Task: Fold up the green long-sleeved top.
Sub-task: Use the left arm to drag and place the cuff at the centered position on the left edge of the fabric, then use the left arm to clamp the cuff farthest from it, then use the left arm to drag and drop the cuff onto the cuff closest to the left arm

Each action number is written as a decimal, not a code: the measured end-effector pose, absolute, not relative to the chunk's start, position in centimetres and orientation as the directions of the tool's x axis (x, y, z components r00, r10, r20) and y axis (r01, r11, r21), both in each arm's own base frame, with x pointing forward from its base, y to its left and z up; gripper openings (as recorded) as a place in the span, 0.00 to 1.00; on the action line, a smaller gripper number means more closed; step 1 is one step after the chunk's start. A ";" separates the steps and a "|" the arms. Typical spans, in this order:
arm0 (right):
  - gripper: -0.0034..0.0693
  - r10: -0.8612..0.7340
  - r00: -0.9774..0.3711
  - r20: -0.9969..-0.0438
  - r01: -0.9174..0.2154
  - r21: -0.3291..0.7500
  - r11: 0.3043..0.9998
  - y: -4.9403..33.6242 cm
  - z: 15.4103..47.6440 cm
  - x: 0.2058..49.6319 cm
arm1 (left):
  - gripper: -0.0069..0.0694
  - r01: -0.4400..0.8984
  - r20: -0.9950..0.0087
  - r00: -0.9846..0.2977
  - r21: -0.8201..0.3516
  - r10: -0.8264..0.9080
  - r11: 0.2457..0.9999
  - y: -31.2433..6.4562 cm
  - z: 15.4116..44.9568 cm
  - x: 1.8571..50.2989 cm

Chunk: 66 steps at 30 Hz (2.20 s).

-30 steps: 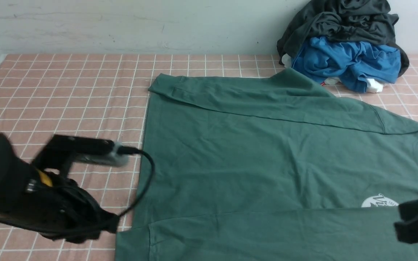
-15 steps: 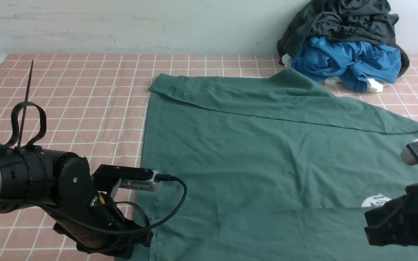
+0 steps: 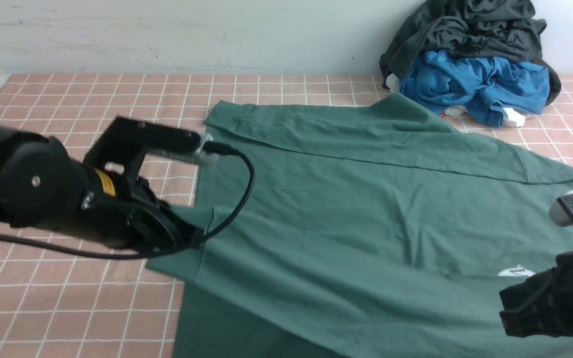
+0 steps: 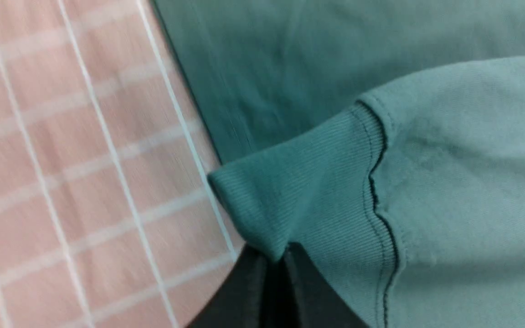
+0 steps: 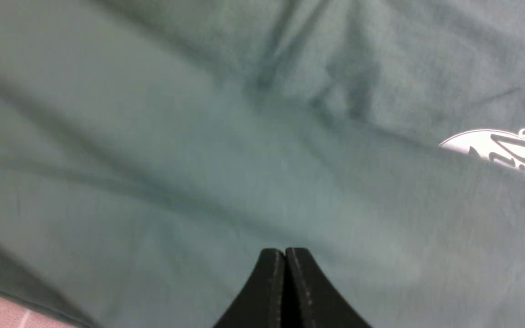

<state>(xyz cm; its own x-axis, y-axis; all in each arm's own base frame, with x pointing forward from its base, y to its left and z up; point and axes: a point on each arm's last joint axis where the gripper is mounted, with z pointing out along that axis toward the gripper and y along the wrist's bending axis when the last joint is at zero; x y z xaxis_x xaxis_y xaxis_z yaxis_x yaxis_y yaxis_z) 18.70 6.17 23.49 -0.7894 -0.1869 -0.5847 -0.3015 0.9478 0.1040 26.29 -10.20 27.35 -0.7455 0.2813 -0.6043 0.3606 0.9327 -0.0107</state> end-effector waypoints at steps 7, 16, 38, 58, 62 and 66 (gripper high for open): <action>0.03 -0.186 -0.785 -0.591 -0.301 0.103 0.948 6.2 23.5 18.8 | 0.10 0.371 -0.643 -0.684 0.100 0.344 0.923 -10.6 28.0 31.9; 0.03 -0.182 -0.785 -0.593 -0.300 0.106 0.948 6.2 23.5 18.8 | 0.35 0.220 -0.590 -0.781 0.047 0.205 0.974 -10.3 24.0 43.3; 0.03 -0.230 -0.757 -0.612 -0.324 0.046 0.945 5.9 23.6 19.0 | 0.43 0.034 -0.742 -0.657 -0.202 -0.130 0.979 -10.1 12.9 58.5; 0.03 -0.246 -0.743 -0.622 -0.332 0.024 0.943 5.9 23.7 19.1 | 0.09 0.181 -0.520 -0.841 -0.011 0.149 0.983 -10.9 27.8 51.0; 0.03 -0.246 -0.744 -0.621 -0.332 0.025 0.943 5.9 23.7 19.1 | 0.09 0.279 -0.446 -0.859 0.006 0.252 0.960 -11.6 28.3 48.7; 0.03 -0.246 -0.744 -0.621 -0.332 0.025 0.943 5.9 23.7 19.1 | 0.09 0.316 -0.364 -0.881 0.018 0.301 0.948 -12.0 28.6 45.2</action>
